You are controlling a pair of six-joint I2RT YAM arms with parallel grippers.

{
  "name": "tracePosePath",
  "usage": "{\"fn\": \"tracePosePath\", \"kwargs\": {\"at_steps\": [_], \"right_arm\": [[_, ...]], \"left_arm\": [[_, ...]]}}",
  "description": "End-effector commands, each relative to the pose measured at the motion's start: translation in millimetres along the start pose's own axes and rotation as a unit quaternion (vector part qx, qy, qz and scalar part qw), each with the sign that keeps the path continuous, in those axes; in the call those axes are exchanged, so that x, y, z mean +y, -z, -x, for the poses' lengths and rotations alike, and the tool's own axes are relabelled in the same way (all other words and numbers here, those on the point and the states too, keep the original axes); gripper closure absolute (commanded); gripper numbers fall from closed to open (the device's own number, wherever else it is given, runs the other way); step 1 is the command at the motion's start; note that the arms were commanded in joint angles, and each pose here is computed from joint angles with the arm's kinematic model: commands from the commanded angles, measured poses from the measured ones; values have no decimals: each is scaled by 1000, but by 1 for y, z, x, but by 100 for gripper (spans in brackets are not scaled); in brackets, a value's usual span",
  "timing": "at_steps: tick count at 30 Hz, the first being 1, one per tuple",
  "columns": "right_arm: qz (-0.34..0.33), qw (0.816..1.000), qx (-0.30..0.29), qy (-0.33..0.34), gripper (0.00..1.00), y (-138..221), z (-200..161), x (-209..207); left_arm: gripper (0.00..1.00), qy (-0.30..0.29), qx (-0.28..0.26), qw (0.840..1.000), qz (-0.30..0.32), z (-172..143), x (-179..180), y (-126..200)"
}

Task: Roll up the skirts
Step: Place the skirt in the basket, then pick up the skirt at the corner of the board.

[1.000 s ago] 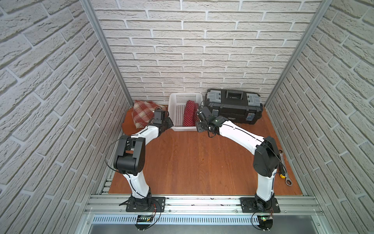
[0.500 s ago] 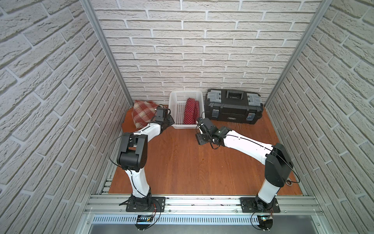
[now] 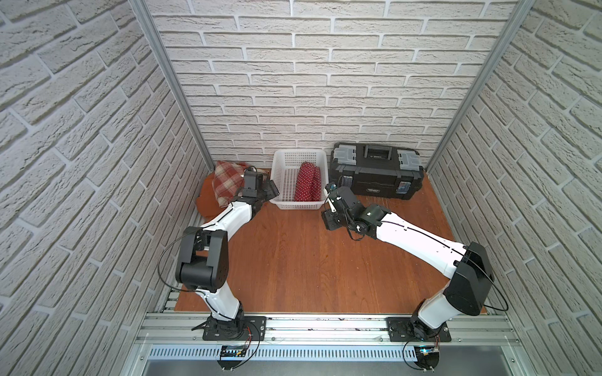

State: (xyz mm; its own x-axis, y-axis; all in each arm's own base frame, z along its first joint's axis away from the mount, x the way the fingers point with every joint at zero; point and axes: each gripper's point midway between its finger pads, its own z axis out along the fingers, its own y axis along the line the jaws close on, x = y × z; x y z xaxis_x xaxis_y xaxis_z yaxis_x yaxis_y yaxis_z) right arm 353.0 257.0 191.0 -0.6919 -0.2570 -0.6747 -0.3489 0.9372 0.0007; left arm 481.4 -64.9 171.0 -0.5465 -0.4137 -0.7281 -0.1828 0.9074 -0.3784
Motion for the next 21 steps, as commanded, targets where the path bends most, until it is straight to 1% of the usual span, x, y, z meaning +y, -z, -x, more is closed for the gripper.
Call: {"fn": "tracePosePath", "kwargs": {"at_steps": [1, 2, 4, 6, 9, 11, 12, 14, 15, 17, 19, 21], "right_arm": [[-3, 1000, -21, 6, 39, 13, 3, -2], [-4, 1000, -20, 6, 39, 12, 0, -2], [1, 1000, -19, 6, 39, 10, -4, -1], [8, 1000, -14, 7, 39, 8, -8, 1], [12, 1000, -8, 7, 39, 7, -13, 2], [23, 1000, -6, 7, 39, 6, -17, 5], [26, 1000, -4, 5, 39, 5, -19, 6], [34, 999, 0, 4, 39, 3, -24, 8], [36, 999, 2, 3, 39, 2, -26, 9], [37, 999, 5, 4, 39, 0, -29, 9], [33, 999, 8, 6, 39, 1, -31, 7], [27, 1000, 5, 8, 39, 2, -32, 4]], "left_arm": [[14, 15, -17, 999, 46, 28, 33, 25], [14, 32, -13, 997, 64, 34, 49, 28], [14, 62, -3, 992, 106, 36, 79, 32], [13, 98, -4, 984, 148, 37, 113, 38], [11, 146, -14, 971, 190, 37, 157, 47], [11, 162, -18, 964, 210, 37, 181, 47], [11, 173, -17, 962, 210, 39, 190, 44], [9, 184, -15, 965, 186, 44, 192, 33], [6, 180, -14, 967, 177, 47, 191, 25], [2, 181, 2, 969, 166, 46, 190, 6], [2, 194, 23, 968, 154, 39, 189, -11], [2, 199, 25, 969, 146, 33, 185, -21]]}}
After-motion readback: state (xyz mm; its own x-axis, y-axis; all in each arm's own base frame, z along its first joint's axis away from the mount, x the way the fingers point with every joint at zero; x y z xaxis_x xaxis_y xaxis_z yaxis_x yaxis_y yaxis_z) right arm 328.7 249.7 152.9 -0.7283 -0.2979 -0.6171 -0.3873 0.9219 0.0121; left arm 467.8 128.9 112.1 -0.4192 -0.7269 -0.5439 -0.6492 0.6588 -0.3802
